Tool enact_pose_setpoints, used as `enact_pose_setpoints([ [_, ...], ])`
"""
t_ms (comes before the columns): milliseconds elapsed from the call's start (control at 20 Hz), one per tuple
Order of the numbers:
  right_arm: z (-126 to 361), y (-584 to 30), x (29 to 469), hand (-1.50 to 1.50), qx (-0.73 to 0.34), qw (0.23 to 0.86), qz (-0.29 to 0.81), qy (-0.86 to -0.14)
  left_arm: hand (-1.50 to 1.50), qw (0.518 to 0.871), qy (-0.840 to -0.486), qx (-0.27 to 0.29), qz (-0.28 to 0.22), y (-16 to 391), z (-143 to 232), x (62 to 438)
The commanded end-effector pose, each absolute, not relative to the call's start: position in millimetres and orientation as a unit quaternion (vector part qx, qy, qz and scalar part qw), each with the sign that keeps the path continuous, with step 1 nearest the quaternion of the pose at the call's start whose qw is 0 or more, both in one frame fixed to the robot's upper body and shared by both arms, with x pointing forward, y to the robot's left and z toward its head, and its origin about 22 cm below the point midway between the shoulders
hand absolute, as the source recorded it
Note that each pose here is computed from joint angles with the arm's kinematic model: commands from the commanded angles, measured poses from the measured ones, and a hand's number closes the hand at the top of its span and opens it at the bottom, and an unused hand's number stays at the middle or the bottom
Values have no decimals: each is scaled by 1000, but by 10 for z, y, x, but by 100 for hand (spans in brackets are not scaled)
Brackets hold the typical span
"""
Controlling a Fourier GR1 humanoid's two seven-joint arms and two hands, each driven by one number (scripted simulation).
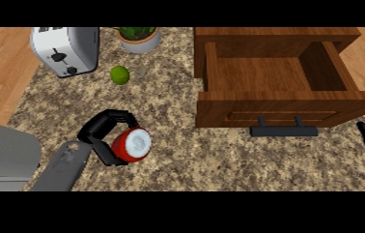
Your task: Pick up the can, place it into the drawer and close the drawer
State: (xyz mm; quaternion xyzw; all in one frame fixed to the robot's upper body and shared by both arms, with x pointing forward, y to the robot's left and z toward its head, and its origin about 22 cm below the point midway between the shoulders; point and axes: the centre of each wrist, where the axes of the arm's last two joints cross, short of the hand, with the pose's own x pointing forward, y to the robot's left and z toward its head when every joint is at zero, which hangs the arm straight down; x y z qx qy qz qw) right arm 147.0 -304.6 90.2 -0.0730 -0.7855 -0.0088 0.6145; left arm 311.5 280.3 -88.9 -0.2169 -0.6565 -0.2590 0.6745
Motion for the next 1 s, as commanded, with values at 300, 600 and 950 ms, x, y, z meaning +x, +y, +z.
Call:
enact_pose_setpoints([
  [300,940,-3033,1403,-150,-81,613,-15,-786,150,696,-715,8,61,3053,-940,3016],
  [600,997,-3024,1347,-150,-83,611,-19,-787,150,661,-748,3,54,2552,-499,3081],
  [950,995,-2996,1319,-150,-81,613,-23,-786,150,647,-762,-7,2,2297,28,3142],
])
